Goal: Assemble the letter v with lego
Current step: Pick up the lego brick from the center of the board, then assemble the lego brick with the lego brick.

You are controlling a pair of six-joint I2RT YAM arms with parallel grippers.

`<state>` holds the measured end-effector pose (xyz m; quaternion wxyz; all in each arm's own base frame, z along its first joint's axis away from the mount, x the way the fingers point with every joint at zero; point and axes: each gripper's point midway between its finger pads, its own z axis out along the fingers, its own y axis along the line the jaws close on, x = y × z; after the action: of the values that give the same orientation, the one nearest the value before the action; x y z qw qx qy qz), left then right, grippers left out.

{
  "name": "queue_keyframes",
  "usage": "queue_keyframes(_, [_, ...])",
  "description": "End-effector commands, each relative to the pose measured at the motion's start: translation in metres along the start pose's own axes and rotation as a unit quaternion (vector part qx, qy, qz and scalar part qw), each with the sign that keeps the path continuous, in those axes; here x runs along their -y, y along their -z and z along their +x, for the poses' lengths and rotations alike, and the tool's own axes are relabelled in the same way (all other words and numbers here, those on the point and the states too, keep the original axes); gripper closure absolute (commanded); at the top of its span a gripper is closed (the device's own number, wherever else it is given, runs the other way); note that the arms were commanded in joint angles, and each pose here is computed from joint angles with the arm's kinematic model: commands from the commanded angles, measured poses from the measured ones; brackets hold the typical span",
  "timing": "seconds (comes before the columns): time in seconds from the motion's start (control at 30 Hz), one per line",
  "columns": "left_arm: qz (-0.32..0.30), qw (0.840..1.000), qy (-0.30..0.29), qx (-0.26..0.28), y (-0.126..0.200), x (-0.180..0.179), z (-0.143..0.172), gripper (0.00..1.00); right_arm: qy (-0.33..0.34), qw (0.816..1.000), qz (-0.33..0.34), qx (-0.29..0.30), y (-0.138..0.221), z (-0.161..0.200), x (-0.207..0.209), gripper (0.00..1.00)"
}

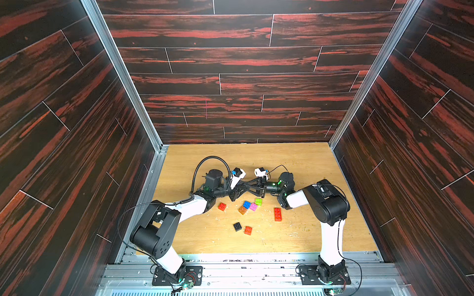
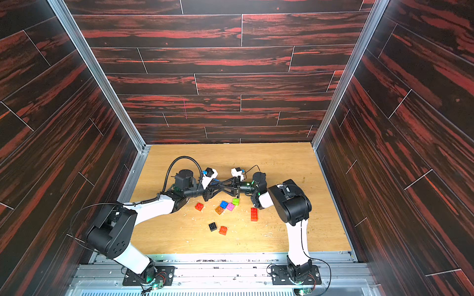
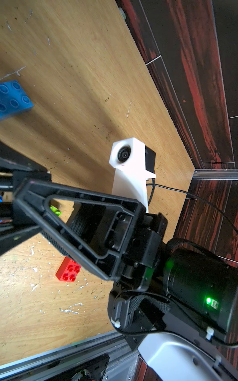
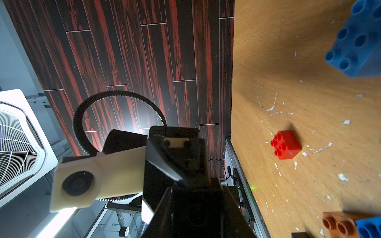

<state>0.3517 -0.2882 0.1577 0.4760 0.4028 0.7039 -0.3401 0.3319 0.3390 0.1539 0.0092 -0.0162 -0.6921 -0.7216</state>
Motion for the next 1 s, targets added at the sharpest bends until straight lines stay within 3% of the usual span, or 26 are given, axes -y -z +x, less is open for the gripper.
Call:
queue_keyframes(0.0, [-0.011,1.000,0.016,-0.013,0.000,-0.005,-0.008,0.82,0.043,0.999,-0.019,-0.009,-0.006,-0.001,-0.010,0.64])
queue_keyframes(0.03, [-0.012,0.999,0.024,-0.019,-0.001,-0.006,-0.008,0.84,0.046,0.999,-0.019,-0.012,-0.006,-0.001,-0.010,0.50])
queue_keyframes(0.07, [-0.014,0.999,0.028,-0.019,-0.001,-0.007,-0.010,0.87,0.048,0.999,-0.019,-0.014,-0.007,-0.001,-0.011,0.03])
queue_keyframes(0.37, [-0.057,0.997,0.045,-0.029,0.014,-0.011,-0.021,0.93,0.084,0.996,0.018,-0.002,0.000,-0.010,-0.014,0.02])
queue_keyframes(0.5, [-0.107,0.989,0.081,-0.055,0.031,-0.017,-0.021,0.95,0.115,0.989,0.090,0.034,0.020,-0.024,-0.009,0.02])
queue_keyframes(0.6, [-0.142,0.979,0.114,-0.091,0.046,-0.020,-0.014,1.00,0.163,0.967,0.186,0.059,0.035,-0.027,-0.005,0.02])
queue_keyframes(0.77, [-0.205,0.943,0.198,-0.169,0.071,-0.025,0.008,1.00,0.214,0.930,0.285,0.090,0.062,-0.023,-0.013,0.02])
queue_keyframes(0.93, [-0.278,0.891,0.265,-0.242,0.100,-0.026,0.043,1.00,0.246,0.898,0.355,0.082,0.072,-0.006,-0.006,0.02])
queue_keyframes(0.97, [-0.300,0.874,0.279,-0.260,0.109,-0.026,0.053,1.00,0.251,0.892,0.367,0.079,0.073,-0.003,-0.003,0.02])
